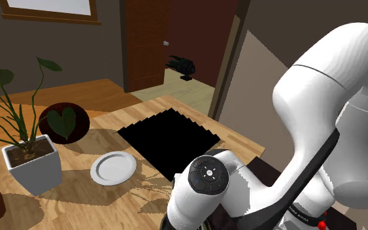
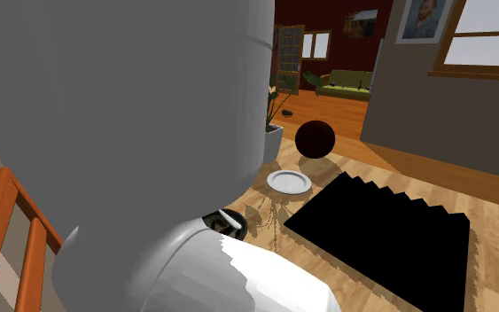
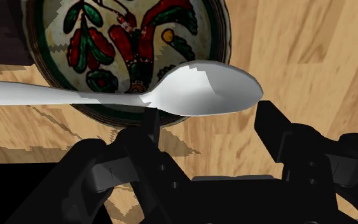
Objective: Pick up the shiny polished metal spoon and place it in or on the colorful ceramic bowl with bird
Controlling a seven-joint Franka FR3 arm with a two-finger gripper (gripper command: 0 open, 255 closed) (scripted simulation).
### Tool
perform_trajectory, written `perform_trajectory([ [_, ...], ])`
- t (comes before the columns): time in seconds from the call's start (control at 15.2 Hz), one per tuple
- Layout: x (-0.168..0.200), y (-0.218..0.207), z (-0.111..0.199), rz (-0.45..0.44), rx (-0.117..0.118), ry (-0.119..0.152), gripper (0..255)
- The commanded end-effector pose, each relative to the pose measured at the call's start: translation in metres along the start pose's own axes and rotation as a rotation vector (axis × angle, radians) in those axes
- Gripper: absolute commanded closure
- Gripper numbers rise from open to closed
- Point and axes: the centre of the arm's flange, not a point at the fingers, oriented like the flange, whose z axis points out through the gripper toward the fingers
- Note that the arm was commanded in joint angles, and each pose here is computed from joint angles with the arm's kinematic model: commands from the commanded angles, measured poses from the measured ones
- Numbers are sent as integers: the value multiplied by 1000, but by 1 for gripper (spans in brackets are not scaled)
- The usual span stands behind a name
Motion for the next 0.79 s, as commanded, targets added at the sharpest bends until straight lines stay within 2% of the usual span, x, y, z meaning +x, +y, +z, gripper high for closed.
perform_trajectory([
  [0.0,-2,0,10,0,0,0,255],
  [0.73,-11,-2,62,0,0,0,255],
])
